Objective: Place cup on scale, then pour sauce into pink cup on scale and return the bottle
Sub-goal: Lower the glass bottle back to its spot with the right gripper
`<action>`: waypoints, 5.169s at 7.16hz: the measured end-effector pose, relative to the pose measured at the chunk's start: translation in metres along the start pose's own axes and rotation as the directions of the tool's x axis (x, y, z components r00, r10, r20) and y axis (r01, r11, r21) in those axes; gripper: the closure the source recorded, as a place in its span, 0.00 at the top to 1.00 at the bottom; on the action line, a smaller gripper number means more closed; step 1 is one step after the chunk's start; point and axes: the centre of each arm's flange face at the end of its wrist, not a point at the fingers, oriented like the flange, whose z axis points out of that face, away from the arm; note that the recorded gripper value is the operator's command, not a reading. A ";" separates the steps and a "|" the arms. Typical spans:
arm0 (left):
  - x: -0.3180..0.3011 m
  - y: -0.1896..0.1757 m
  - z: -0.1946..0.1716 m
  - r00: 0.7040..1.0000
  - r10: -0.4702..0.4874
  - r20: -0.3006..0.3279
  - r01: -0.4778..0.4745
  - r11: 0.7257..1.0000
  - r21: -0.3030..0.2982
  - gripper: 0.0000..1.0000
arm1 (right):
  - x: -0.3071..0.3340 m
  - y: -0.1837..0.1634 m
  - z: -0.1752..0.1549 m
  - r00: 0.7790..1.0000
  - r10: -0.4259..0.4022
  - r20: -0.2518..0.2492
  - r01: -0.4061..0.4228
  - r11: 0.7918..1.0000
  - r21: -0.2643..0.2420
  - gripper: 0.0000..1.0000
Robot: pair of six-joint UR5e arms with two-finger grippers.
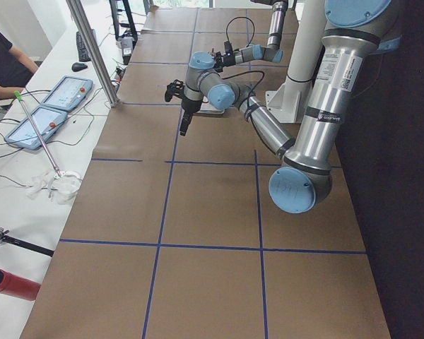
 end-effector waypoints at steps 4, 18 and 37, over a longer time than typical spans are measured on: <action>0.001 0.000 0.000 1.000 -0.027 0.000 0.027 1.000 0.001 1.00 | 0.090 0.018 -0.017 0.996 0.086 0.016 -0.086 0.996 -0.005 0.00; 0.014 0.009 0.004 0.998 -0.058 -0.010 0.058 0.998 -0.008 1.00 | 0.134 0.012 -0.021 0.997 0.066 0.038 -0.063 0.994 -0.092 0.00; 0.020 0.014 -0.006 0.996 -0.084 -0.026 0.084 0.996 0.000 1.00 | 0.142 0.022 -0.043 0.997 0.044 0.060 -0.028 0.967 -0.255 1.00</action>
